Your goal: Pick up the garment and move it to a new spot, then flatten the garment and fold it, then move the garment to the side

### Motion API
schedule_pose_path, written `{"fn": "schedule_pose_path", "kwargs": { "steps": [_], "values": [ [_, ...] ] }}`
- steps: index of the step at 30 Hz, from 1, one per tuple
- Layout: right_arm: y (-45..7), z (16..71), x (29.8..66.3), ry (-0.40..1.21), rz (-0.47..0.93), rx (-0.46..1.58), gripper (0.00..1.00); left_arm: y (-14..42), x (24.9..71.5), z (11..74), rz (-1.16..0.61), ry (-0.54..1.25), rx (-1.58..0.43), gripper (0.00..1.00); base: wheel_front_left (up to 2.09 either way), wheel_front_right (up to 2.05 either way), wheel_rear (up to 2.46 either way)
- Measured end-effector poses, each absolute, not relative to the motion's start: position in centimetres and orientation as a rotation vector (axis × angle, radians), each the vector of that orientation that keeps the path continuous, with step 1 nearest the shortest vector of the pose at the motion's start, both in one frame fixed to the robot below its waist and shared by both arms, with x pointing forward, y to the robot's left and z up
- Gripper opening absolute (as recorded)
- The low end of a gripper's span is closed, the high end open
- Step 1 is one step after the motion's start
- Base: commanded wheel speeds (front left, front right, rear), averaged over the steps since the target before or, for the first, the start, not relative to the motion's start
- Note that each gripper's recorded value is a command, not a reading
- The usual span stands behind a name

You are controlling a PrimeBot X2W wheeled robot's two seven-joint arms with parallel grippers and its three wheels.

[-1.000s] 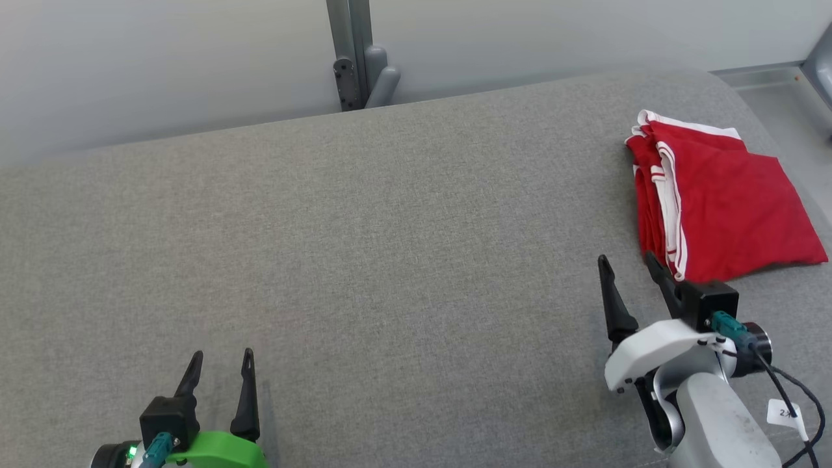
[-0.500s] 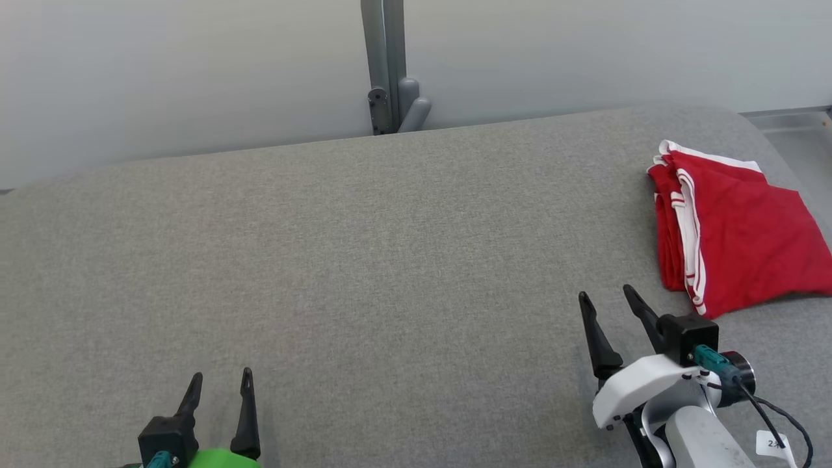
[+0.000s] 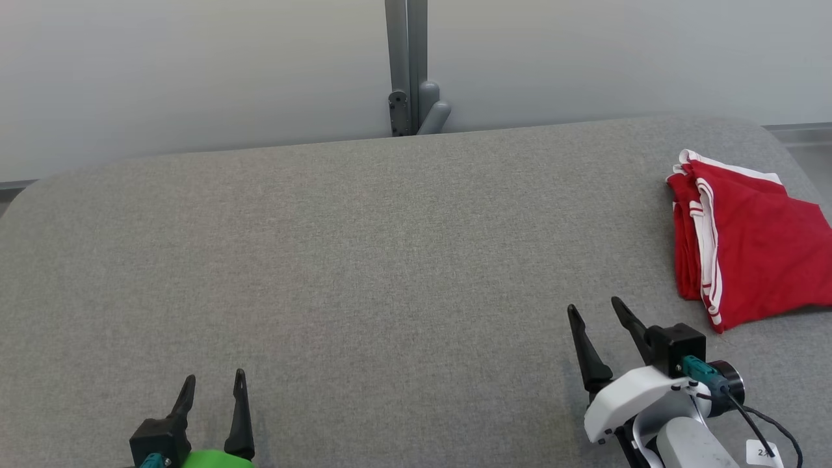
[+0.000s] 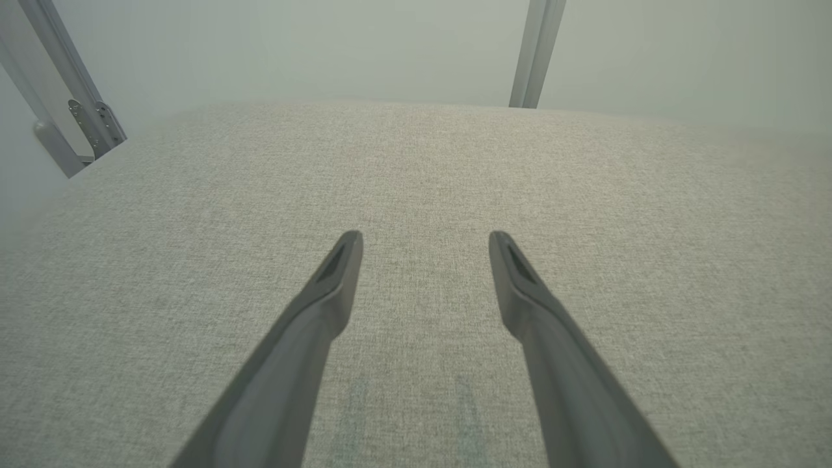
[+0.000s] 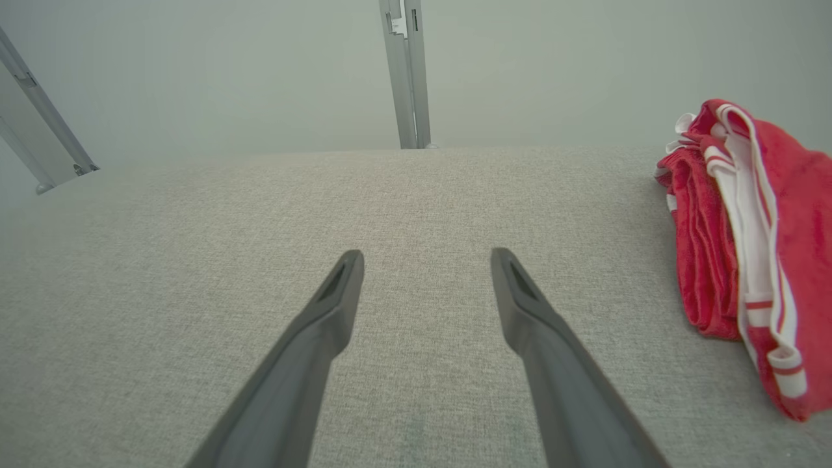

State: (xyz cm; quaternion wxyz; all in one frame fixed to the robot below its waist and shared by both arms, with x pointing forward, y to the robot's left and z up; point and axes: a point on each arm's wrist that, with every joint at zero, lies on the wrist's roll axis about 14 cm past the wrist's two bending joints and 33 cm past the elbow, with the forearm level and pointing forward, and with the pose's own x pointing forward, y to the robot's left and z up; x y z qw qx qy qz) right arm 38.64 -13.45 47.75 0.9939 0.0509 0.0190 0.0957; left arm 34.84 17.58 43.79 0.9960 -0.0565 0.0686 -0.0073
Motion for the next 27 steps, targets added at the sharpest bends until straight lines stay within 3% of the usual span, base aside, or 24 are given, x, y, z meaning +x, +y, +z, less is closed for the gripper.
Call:
{"fn": "schedule_pose_path", "kwargs": {
  "steps": [27],
  "values": [
    [-13.0, 45.6, 37.7, 0.107, 0.208, 0.078, 1.00, 16.9, 35.0, 43.4, -0.036, 0.151, -0.138, 1.00, 0.00, 0.00, 0.00]
  ]
}}
